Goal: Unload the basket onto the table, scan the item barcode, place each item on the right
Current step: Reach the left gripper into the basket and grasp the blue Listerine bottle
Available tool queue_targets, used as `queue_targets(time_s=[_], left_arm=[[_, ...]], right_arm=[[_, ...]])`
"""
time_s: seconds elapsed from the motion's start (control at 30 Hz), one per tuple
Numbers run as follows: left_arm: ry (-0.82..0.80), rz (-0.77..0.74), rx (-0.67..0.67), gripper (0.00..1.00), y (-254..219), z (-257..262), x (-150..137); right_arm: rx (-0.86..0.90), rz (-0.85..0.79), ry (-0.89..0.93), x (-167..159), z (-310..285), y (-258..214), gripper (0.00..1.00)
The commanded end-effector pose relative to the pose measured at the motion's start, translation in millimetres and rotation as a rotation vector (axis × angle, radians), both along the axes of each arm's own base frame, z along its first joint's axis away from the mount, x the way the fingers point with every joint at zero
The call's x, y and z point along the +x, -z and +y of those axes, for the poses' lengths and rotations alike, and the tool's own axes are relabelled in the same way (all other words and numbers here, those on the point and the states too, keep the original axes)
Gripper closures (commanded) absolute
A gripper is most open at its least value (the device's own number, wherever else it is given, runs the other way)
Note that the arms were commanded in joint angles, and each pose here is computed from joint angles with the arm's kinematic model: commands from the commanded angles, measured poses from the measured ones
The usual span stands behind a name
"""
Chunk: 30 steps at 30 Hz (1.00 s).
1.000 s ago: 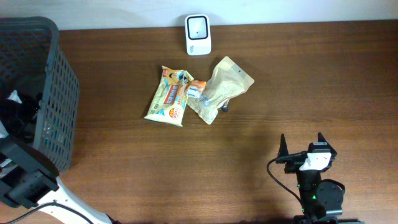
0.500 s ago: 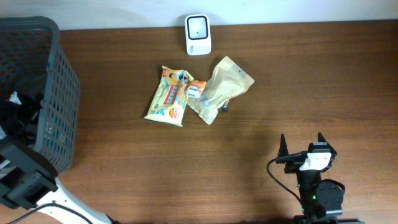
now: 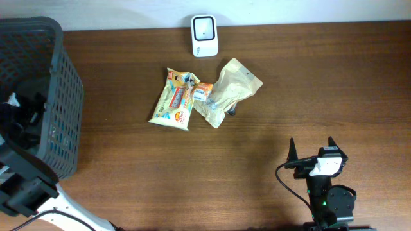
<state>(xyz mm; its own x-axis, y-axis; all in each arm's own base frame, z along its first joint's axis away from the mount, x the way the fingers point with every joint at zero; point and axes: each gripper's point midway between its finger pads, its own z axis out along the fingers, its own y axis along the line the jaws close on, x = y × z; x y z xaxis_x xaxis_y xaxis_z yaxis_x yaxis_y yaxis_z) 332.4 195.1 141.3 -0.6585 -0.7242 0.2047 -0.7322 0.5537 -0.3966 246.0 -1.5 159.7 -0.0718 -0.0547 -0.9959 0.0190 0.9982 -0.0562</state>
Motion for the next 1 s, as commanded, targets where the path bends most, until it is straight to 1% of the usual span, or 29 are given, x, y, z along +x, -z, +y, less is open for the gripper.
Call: queue_targets(time_s=[0.0, 0.03, 0.17, 0.23, 0.43, 0.5, 0.57, 0.73, 0.8, 0.97], left_arm=[[-0.008, -0.065, 0.158, 0.00, -50.2, 24.4, 0.9], [-0.005, -0.093, 0.224, 0.01, -65.2, 31.6, 4.0], [-0.046, -0.190, 0.321, 0.00, -108.9, 35.9, 9.5], [-0.058, -0.154, 0.407, 0.00, -116.7, 44.8, -2.5], [-0.093, -0.126, 0.448, 0.00, -127.8, 39.8, -21.1], [-0.123, -0.105, 0.421, 0.01, -125.0, 32.4, -28.1], [-0.119, -0.052, 0.373, 0.01, -109.5, 20.7, -35.7], [-0.089, 0.020, 0.242, 0.01, -72.3, -4.9, -36.5], [-0.143, 0.039, 0.227, 0.02, -55.3, -2.5, -32.1], [-0.283, 0.056, 0.215, 0.11, -39.0, 7.8, -25.6]], right_arm=[[0.007, 0.005, -0.003, 0.0, 0.9, 3.5, 0.01], [0.007, 0.005, -0.003, 0.0, 0.9, 3.5, 0.02], [0.007, 0.005, -0.003, 0.0, 0.9, 3.5, 0.02], [0.007, 0.005, -0.003, 0.0, 0.9, 3.5, 0.02], [0.007, 0.005, -0.003, 0.0, 0.9, 3.5, 0.02], [0.007, 0.005, -0.003, 0.0, 1.0, 3.5, 0.02], [0.007, 0.005, -0.003, 0.0, 0.9, 3.5, 0.02], [0.007, 0.005, -0.003, 0.0, 0.9, 3.5, 0.02], [0.007, 0.005, -0.003, 0.0, 0.9, 3.5, 0.01], [0.007, 0.005, -0.003, 0.0, 0.9, 3.5, 0.02]])
